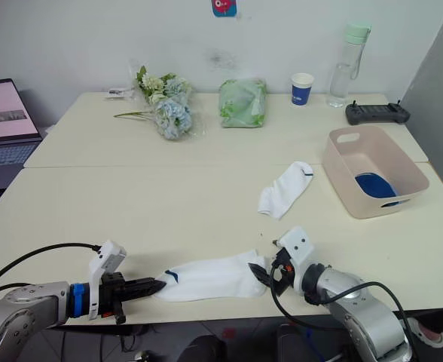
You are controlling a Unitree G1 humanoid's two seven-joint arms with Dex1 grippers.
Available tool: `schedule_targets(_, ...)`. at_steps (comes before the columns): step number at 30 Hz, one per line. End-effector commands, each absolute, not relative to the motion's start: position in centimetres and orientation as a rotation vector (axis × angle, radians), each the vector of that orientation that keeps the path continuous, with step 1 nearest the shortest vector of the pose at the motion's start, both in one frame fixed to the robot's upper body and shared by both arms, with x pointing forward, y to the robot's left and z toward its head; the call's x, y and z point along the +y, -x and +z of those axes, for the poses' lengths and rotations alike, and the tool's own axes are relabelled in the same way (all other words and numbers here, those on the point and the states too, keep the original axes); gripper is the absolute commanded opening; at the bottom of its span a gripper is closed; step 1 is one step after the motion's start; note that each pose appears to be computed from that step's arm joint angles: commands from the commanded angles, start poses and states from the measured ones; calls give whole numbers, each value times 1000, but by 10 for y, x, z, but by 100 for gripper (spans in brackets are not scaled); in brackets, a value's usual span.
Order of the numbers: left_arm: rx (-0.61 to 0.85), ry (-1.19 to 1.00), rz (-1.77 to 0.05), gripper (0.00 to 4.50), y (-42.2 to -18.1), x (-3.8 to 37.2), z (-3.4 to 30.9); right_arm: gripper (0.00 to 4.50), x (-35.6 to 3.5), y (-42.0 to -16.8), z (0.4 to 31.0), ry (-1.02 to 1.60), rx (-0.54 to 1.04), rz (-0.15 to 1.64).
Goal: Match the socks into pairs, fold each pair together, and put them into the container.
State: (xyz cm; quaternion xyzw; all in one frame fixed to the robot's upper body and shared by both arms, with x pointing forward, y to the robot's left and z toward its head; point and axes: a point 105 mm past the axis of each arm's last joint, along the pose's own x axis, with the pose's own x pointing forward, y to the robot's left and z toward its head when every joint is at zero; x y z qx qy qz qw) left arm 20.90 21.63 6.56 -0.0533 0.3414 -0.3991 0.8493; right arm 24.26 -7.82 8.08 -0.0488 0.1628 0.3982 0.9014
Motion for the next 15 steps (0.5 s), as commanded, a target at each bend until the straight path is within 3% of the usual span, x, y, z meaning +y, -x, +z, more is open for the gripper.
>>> schedule_targets(1, 689, 72, -864, 58, -208, 219, 74, 450, -78, -244, 98, 115, 264, 830)
schedule_targets(8, 613, 17, -821, 276, -214, 236, 87, 450, -81, -246, 101, 130, 249, 820)
schedule_targets(13, 561, -151, -893, 436, -222, 247, 102, 450, -81, -250, 113, 154, 200, 822)
schedule_targets(15, 535, -188, -901, 444, -230, 250, 107, 450, -82, -251, 116, 171, 187, 828)
